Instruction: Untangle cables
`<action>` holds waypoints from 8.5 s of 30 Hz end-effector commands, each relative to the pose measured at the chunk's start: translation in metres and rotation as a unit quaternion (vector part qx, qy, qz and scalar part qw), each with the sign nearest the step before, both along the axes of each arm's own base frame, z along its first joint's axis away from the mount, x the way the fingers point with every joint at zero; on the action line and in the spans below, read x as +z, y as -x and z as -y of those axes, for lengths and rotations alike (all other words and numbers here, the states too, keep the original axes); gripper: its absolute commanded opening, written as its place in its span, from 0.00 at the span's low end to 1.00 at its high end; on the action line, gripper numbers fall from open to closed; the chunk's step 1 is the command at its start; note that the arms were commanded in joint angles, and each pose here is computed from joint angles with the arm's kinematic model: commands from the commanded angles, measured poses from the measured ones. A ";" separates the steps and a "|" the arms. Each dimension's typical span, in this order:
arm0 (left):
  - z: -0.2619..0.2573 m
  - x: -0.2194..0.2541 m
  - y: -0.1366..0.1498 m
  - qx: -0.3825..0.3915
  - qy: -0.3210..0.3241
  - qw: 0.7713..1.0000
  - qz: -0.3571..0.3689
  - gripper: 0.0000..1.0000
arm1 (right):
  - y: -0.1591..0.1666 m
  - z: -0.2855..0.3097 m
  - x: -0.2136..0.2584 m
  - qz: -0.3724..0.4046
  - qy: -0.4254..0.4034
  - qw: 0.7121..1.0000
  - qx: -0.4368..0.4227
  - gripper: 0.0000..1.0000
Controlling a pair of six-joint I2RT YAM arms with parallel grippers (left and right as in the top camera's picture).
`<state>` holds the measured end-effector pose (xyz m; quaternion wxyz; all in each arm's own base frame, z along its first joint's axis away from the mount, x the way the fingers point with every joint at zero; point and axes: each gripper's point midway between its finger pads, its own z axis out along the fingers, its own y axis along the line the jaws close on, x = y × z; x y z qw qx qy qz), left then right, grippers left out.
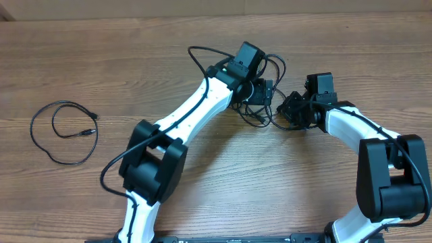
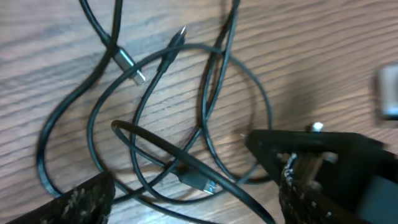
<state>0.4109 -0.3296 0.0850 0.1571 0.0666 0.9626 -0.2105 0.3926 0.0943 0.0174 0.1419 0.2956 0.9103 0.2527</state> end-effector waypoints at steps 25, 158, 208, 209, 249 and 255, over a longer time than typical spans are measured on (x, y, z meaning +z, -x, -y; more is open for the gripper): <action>-0.036 -0.036 0.019 -0.055 -0.117 0.991 -0.021 0.04 | 0.001 0.015 -0.009 -0.001 0.049 0.999 -0.007 0.04; -0.223 0.016 -0.010 0.065 -0.066 0.996 0.009 0.88 | 0.044 0.105 -0.031 -0.103 0.120 0.985 -0.068 0.91; -0.061 -0.063 0.043 -0.056 -0.096 0.994 -0.021 0.43 | 0.065 0.029 -0.031 -0.122 0.087 0.987 0.051 0.54; -0.061 -0.063 0.043 -0.056 -0.096 0.994 -0.021 0.44 | 0.065 0.028 -0.031 -0.121 0.089 0.987 0.053 0.54; -0.072 -0.083 0.050 -0.051 -0.114 0.992 -0.023 0.25 | 0.072 0.034 -0.053 -0.102 0.138 0.984 0.048 0.41; -0.071 -0.082 0.047 -0.050 -0.112 0.992 -0.017 0.34 | 0.072 0.034 -0.053 -0.101 0.138 0.984 0.048 0.40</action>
